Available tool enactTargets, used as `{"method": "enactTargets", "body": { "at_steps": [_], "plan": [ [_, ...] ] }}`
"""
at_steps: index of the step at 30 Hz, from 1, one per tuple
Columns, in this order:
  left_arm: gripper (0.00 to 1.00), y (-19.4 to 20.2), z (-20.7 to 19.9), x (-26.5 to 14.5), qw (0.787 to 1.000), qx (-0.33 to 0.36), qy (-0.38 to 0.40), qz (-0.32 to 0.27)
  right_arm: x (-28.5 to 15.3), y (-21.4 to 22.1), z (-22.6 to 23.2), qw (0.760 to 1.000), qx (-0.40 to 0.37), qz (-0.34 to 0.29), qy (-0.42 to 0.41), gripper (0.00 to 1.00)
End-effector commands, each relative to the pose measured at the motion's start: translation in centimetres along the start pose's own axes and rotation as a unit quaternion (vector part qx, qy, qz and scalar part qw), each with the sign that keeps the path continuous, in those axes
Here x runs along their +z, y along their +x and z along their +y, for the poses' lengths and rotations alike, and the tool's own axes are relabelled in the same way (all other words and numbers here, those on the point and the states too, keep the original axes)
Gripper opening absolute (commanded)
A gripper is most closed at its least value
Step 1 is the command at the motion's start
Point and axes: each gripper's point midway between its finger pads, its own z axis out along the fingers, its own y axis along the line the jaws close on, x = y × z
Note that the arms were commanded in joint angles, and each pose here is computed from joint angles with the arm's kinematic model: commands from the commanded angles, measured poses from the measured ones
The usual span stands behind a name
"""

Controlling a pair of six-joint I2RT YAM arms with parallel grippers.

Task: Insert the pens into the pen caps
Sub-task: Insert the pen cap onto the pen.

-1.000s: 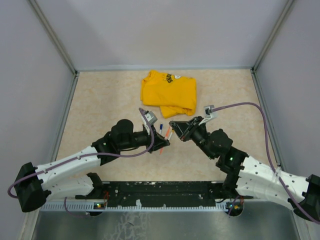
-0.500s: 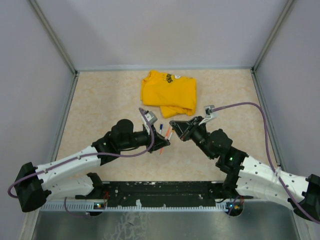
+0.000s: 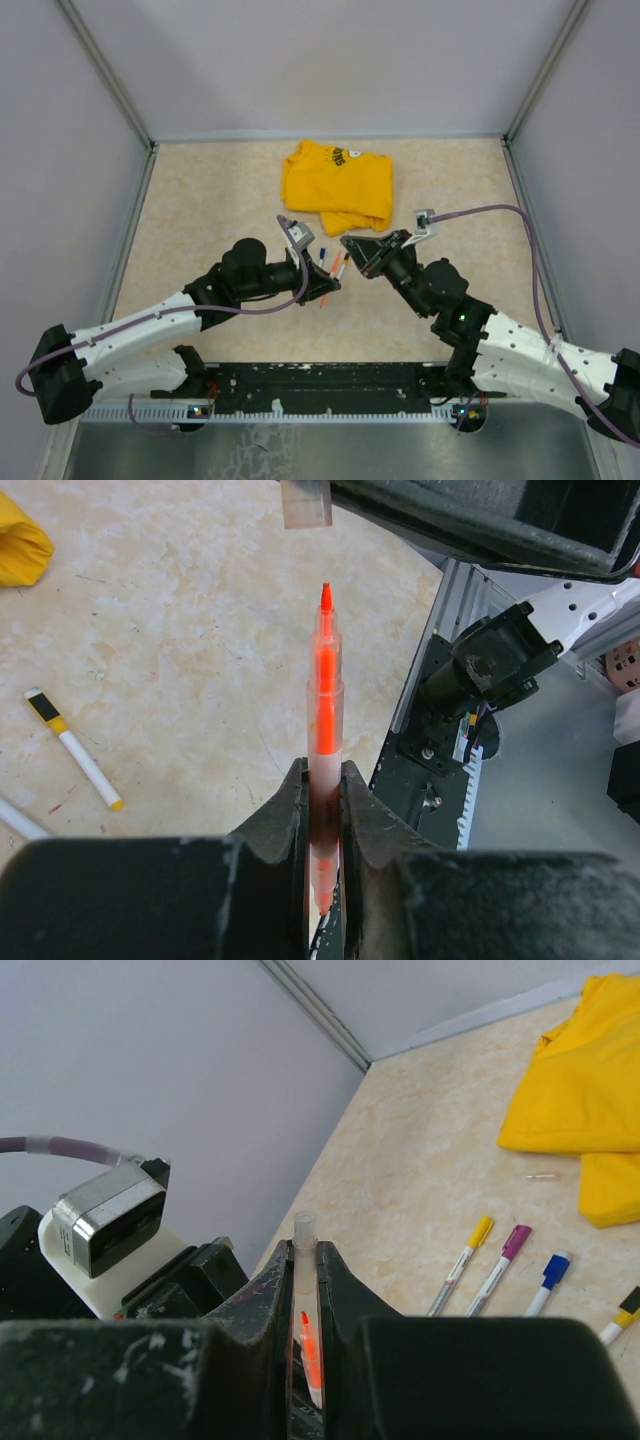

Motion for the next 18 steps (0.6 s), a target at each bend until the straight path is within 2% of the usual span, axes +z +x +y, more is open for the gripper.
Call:
{"method": "enactTargets", "body": {
  "at_steps": [1, 18],
  "plan": [
    [0.0, -2.3, -1.0, 0.0, 0.999, 0.016, 0.014, -0.03, 0.1, -3.4, 1.9, 0.998, 0.028, -0.058, -0.024, 0.0],
    [0.0, -2.3, -0.9, -0.1, 0.999, 0.016, 0.01, -0.033, -0.4, -0.8, 0.7, 1.0, 0.006, -0.008, -0.016, 0.0]
  ]
}}
